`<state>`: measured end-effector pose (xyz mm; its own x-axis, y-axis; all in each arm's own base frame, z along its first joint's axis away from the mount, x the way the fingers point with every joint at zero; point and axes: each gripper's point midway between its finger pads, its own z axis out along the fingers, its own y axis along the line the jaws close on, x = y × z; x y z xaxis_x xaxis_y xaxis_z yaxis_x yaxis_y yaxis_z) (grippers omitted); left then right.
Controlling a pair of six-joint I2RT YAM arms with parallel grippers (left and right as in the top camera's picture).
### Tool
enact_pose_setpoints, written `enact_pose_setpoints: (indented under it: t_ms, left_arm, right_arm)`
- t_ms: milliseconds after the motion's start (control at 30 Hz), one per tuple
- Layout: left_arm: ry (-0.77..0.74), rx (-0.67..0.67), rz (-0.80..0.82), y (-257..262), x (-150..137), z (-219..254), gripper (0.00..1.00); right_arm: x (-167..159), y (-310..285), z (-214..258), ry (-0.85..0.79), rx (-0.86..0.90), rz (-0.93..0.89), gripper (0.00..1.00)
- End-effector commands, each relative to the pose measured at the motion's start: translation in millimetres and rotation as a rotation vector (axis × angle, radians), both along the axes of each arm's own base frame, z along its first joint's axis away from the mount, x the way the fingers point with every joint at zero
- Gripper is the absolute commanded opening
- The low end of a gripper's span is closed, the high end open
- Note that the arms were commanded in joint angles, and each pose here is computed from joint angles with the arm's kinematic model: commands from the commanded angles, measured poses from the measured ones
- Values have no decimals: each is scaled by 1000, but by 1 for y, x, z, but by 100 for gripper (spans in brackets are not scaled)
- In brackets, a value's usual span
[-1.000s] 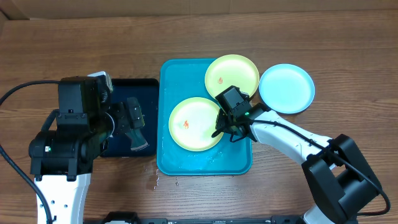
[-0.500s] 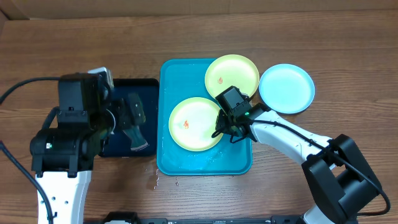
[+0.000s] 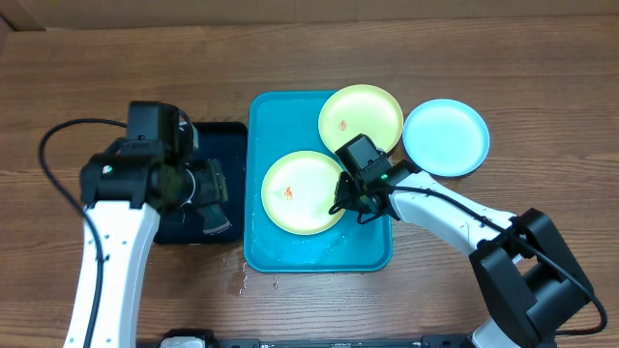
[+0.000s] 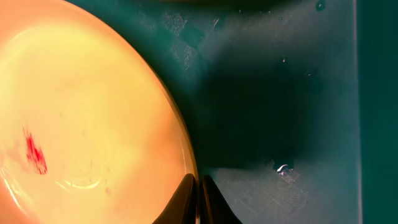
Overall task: Clean dirty plates on tray and stack at the side
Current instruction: 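Move left gripper to the sponge on the black tray and grasp it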
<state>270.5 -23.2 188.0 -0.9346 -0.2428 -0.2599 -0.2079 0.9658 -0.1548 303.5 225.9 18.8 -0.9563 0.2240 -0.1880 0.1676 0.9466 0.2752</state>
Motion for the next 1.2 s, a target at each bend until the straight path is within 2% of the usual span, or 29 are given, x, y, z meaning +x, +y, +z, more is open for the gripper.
enact_pose_setpoints:
  t_ms: [0, 167, 267, 367, 733, 900, 1167]
  left_arm:
    - [62, 41, 1, 7, 0, -25, 57]
    - [126, 57, 68, 12, 2, -57, 60]
    - [139, 68, 137, 16, 9, -80, 56]
    - [154, 63, 160, 16, 13, -99, 47]
    - [225, 81, 183, 18, 31, -158, 38]
    - [247, 123, 251, 27, 29, -167, 38]
    - [250, 152, 259, 32, 29, -162, 38]
  right_arm:
    - [-3, 2, -4, 9, 0, 6, 4]
    - [-3, 2, -4, 9, 0, 6, 4]
    - [-2, 2, -4, 7, 1, 6, 4]
    - [-2, 2, -4, 8, 1, 6, 4]
    - [0, 3, -3, -2, 7, 6, 4]
    - [1, 2, -3, -6, 1, 4, 4]
    - [1, 2, -3, -6, 2, 3, 4]
